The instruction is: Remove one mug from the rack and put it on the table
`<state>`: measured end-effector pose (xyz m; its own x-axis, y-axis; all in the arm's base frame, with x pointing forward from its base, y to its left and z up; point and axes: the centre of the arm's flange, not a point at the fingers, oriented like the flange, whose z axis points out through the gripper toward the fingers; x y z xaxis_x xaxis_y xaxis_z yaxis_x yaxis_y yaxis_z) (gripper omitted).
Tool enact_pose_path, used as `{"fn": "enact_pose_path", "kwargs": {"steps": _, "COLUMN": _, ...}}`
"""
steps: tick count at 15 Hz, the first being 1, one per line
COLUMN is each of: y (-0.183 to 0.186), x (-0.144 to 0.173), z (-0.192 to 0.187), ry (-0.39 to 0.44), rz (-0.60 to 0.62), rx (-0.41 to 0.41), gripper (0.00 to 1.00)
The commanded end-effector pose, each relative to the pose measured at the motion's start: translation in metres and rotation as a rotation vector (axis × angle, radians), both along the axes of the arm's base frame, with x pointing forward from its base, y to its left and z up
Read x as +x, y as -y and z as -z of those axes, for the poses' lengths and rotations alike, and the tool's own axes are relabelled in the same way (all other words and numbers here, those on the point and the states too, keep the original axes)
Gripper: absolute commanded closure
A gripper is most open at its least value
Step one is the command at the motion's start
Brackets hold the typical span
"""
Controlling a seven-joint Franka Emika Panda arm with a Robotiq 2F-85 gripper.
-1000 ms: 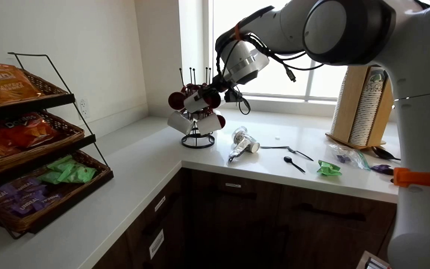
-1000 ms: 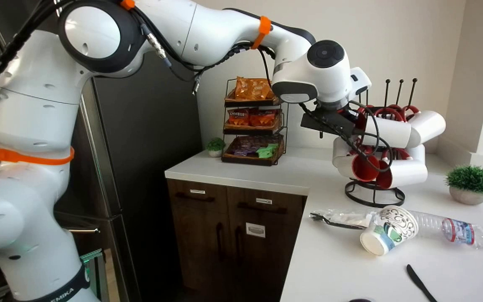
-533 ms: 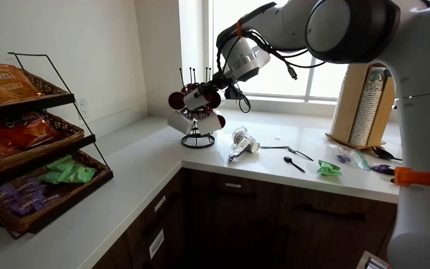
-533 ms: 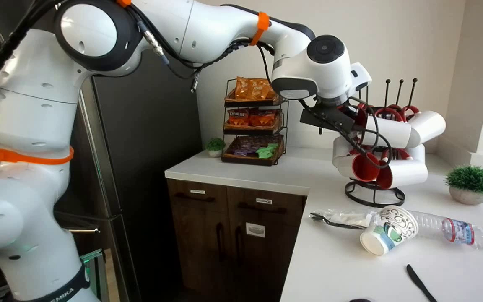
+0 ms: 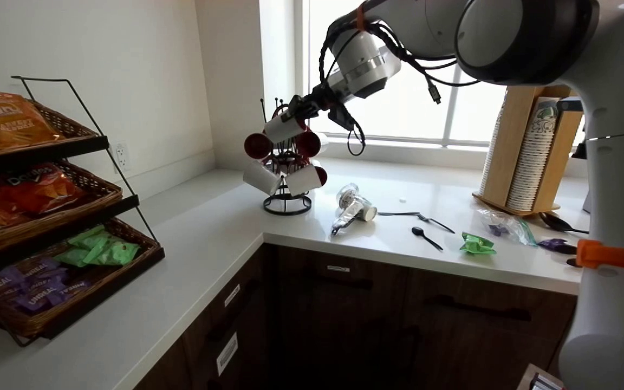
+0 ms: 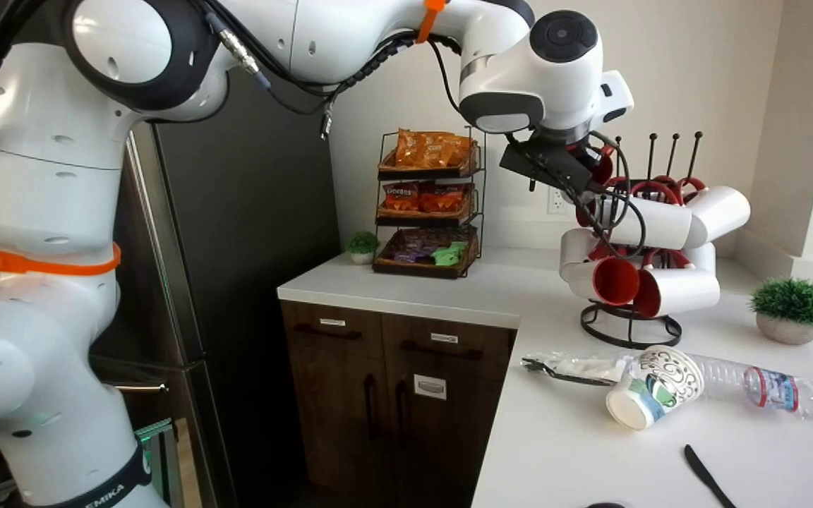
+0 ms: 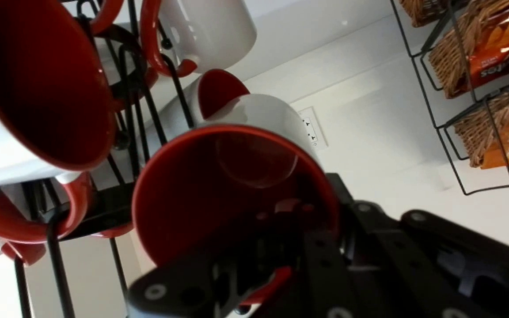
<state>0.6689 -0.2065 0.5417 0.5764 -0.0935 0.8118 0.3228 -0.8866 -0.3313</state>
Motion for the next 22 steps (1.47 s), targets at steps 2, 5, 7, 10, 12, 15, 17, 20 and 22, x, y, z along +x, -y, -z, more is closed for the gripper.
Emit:
{"fn": "enact_pose_path", "kwargs": {"steps": 2, "y": 0.005, "x": 0.001, "z": -0.023, "ry": -0.053, "rz": -0.007, "rx": 0.159, "gripper": 0.97}}
{"fn": "enact_pose_path", "kwargs": {"steps": 5, "y": 0.008, "x": 0.001, "z": -0.027, "ry": -0.081, "rz": 0.014, "rx": 0.221, "gripper": 0.97}}
{"fn": "enact_pose_path", "kwargs": {"steps": 7, "y": 0.009, "x": 0.003, "z": -0.03, "ry": -0.072, "rz": 0.014, "rx": 0.252, "gripper": 0.97}}
{"fn": "enact_pose_path", "kwargs": {"steps": 10, "y": 0.01, "x": 0.008, "z": -0.024, "ry": -0.074, "rz": 0.017, "rx": 0.298, "gripper": 0.97}}
{"fn": "enact_pose_path", "kwargs": {"steps": 12, "y": 0.014, "x": 0.012, "z": -0.018, "ry": -0.067, "rz": 0.026, "rx": 0.321, "gripper": 0.97}}
{"fn": "enact_pose_path", "kwargs": {"steps": 15, "y": 0.022, "x": 0.018, "z": -0.013, "ry": -0.045, "rz": 0.04, "rx": 0.346, "gripper": 0.97}}
{"fn": "enact_pose_path", "kwargs": {"steps": 17, "y": 0.027, "x": 0.02, "z": -0.012, "ry": -0.027, "rz": 0.039, "rx": 0.354, "gripper": 0.97}}
{"fn": "enact_pose_path", "kwargs": {"steps": 20, "y": 0.025, "x": 0.019, "z": -0.015, "ry": -0.006, "rz": 0.0, "rx": 0.352, "gripper": 0.97}}
{"fn": "enact_pose_path", "kwargs": {"steps": 22, "y": 0.021, "x": 0.017, "z": -0.018, "ry": 0.004, "rz": -0.045, "rx": 0.341, "gripper": 0.97}}
